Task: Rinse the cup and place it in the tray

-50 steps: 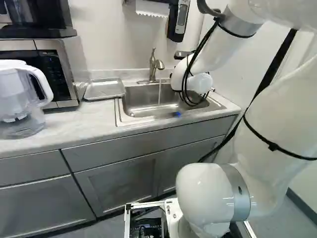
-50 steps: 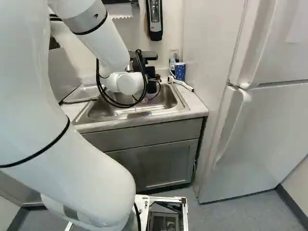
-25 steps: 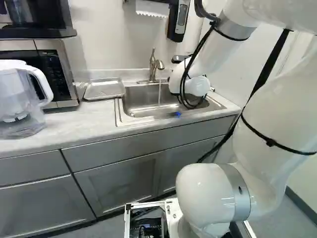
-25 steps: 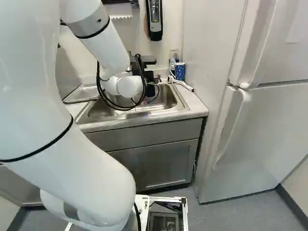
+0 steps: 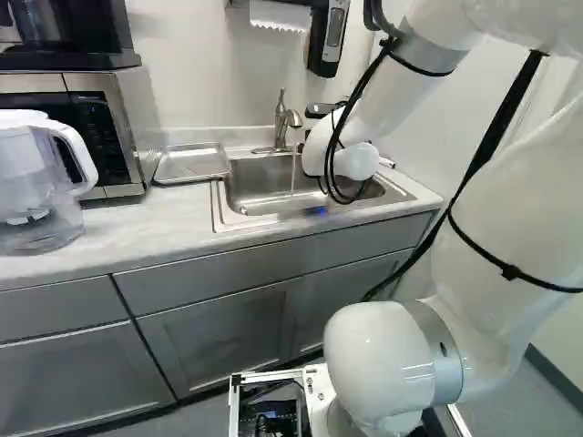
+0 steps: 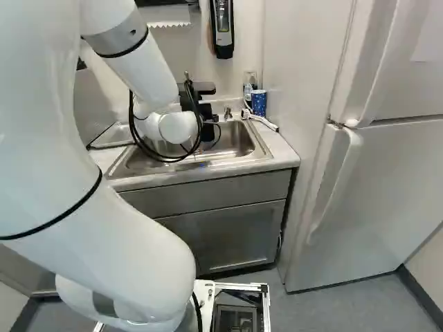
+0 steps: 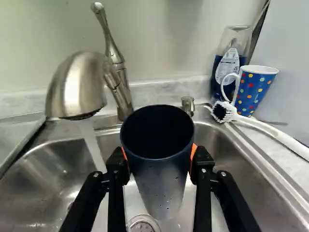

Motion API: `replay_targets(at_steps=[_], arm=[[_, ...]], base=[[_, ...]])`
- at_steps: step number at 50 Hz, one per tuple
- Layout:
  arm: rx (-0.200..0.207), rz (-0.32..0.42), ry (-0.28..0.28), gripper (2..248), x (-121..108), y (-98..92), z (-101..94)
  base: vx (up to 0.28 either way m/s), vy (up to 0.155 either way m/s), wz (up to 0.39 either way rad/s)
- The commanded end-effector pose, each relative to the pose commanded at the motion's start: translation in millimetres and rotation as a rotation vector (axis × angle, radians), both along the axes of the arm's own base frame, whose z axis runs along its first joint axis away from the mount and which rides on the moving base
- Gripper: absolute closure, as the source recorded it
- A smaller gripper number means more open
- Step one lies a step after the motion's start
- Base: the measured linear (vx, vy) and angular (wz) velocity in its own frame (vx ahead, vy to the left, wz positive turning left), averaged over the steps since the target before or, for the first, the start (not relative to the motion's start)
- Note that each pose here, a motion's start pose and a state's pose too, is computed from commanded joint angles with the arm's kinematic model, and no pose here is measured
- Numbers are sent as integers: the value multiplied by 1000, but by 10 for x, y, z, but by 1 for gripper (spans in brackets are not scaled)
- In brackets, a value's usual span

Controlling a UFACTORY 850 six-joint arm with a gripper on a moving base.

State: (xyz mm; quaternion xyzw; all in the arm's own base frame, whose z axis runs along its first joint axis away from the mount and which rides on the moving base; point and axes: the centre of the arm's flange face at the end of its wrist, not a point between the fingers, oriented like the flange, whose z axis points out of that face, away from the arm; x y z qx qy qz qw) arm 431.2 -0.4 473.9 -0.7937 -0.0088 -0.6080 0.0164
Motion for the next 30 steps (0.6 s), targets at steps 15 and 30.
replay_targets(at_steps=[15,30], arm=[[0,50,-1,124,-130,210,-5],[0,90,-2,124,-203,372,-8]], base=[[0,0,0],[0,0,0]])
